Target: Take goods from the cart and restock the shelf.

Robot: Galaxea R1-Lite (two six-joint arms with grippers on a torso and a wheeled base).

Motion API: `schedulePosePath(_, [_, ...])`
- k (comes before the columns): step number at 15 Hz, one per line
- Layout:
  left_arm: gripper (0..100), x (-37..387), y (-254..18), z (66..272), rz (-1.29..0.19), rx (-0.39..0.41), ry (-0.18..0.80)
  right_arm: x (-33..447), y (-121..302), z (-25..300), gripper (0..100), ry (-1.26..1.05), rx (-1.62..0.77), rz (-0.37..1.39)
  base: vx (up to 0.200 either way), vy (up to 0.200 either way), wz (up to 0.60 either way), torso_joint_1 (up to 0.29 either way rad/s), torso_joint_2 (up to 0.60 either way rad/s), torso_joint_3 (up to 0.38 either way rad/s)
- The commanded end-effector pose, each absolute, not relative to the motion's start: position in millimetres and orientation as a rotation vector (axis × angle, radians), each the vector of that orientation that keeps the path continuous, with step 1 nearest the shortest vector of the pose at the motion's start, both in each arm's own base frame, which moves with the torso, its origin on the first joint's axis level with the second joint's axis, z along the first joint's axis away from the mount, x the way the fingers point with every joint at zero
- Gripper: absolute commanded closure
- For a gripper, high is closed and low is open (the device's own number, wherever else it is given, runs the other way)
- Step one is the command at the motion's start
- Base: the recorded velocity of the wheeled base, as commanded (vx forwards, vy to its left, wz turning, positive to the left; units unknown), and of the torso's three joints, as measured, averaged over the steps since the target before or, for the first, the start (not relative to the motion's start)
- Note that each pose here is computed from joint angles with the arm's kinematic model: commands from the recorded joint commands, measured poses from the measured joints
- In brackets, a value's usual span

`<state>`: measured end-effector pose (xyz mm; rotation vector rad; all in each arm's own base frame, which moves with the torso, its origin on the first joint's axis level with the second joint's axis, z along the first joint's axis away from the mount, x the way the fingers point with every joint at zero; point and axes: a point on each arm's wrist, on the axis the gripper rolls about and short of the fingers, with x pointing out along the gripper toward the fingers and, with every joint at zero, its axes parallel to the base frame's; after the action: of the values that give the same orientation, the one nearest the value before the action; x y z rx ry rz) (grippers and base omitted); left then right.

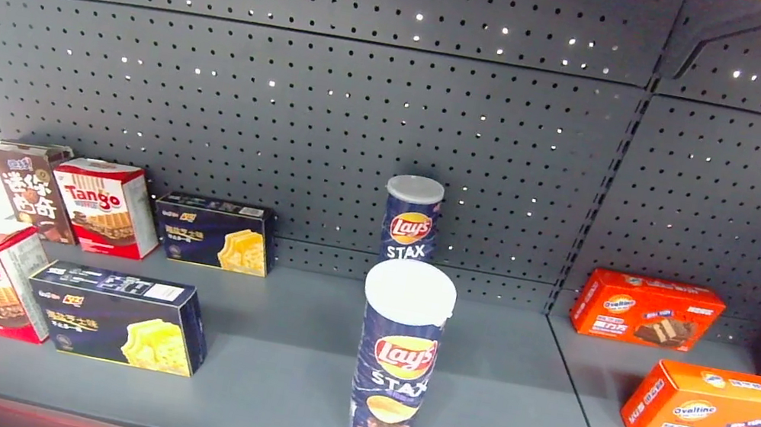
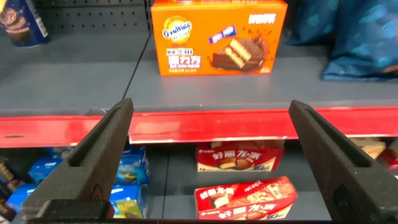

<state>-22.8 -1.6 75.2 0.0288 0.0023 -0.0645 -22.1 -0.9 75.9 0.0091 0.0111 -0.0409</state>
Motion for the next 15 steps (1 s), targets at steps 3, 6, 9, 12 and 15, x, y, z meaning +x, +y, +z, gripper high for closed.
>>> schedulePosePath(3, [0, -22.8, -1.6, 75.2, -0.063, 0.027, 0.002, -22.0, -0.9, 76.0, 0, 0.012, 0.009, -0.041, 0.000, 0.000, 0.00, 0.000, 0.00, 0.000])
schedulePosePath(6, [0, -22.8, -1.6, 75.2, -0.064, 0.027, 0.002, -21.9, -0.9, 75.6, 0, 0.014, 0.009, -0.041, 0.000, 0.133, 0.00, 0.000, 0.00, 0.002])
schedulePosePath(9, [0, -22.8, -1.6, 75.2, -0.064, 0.029, 0.002, -22.0, -0.9, 76.0, 0, 0.012, 0.009, -0.041, 0.000, 0.000, 0.00, 0.000, 0.00, 0.000])
schedulePosePath(12, [0, -22.8, -1.6, 75.2, -0.064, 0.032, 0.002, -22.0, -0.9, 76.0, 0, 0.012, 0.011, -0.041, 0.000, 0.000, 0.00, 0.000, 0.00, 0.000])
schedulePosePath(15, [0, -22.8, -1.6, 75.2, -0.064, 0.032, 0.002, -22.0, -0.9, 76.0, 0, 0.012, 0.011, -0.041, 0.000, 0.000, 0.00, 0.000, 0.00, 0.000])
